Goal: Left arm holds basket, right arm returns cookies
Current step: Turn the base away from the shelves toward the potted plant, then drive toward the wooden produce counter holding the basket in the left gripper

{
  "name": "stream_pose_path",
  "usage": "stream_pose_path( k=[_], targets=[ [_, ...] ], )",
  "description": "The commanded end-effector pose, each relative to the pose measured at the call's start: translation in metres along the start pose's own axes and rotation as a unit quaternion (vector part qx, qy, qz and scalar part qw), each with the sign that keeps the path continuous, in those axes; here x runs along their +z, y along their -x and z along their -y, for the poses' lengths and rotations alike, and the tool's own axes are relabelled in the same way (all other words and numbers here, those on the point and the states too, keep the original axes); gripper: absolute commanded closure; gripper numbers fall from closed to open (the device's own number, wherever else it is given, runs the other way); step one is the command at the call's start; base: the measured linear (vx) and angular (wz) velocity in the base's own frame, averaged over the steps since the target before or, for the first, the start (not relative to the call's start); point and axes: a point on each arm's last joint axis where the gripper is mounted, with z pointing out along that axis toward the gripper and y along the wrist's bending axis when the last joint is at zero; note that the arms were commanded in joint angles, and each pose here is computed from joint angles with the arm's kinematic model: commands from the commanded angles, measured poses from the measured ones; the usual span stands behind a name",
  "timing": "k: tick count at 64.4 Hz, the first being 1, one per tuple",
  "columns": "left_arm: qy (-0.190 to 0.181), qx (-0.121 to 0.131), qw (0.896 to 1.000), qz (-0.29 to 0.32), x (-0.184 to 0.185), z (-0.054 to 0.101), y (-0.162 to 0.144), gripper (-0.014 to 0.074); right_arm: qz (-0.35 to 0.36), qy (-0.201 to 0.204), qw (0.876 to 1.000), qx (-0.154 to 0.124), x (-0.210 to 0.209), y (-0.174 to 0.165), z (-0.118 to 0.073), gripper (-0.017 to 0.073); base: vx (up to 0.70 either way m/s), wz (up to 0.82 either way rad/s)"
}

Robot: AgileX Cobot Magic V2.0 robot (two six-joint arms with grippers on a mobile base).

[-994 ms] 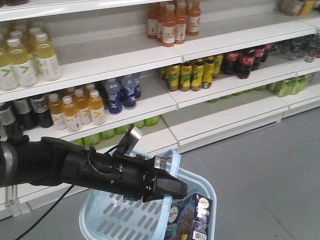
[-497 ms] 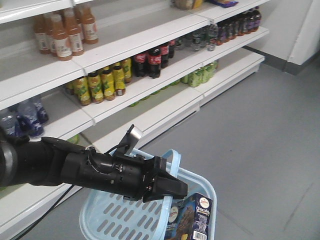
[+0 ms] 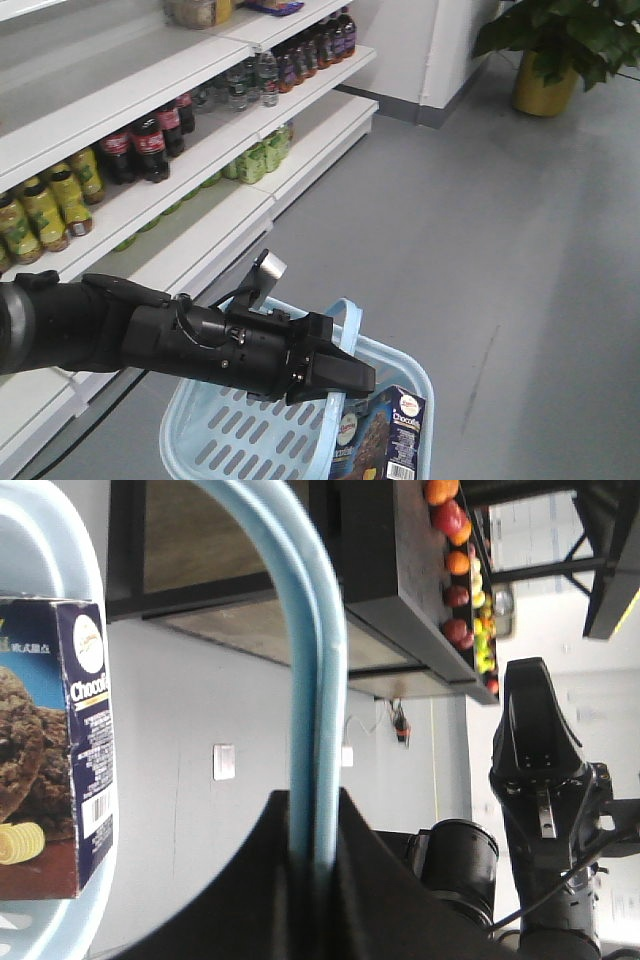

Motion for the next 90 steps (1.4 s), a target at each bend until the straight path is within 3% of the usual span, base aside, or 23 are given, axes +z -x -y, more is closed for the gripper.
stream_pose_path(
  k=[1,53,90],
  targets=[
    [-0.064,0.019,0.998,0.017,-0.0088,0.0312,0.0043,0.0600,0.041,0.004,0.999,-0.005,-0.0009,0.0064,-0.0007,0.0568,0.14,-0.53],
    [-0.064,0.019,0.998,0.017,-0.0088,0.0312,0.0043,0.0600,0.041,0.004,0.999,-0.005,-0.0009,0.0064,-0.0007,0.0568,0.13,-0.49],
    [-0.064,0.019,0.998,0.017,-0.0088,0.0312,0.0043,0.0600,0.041,0.004,0.999,-0.005,-0.0009,0.0064,-0.0007,0.0568,0.08,-0.28]
  ],
)
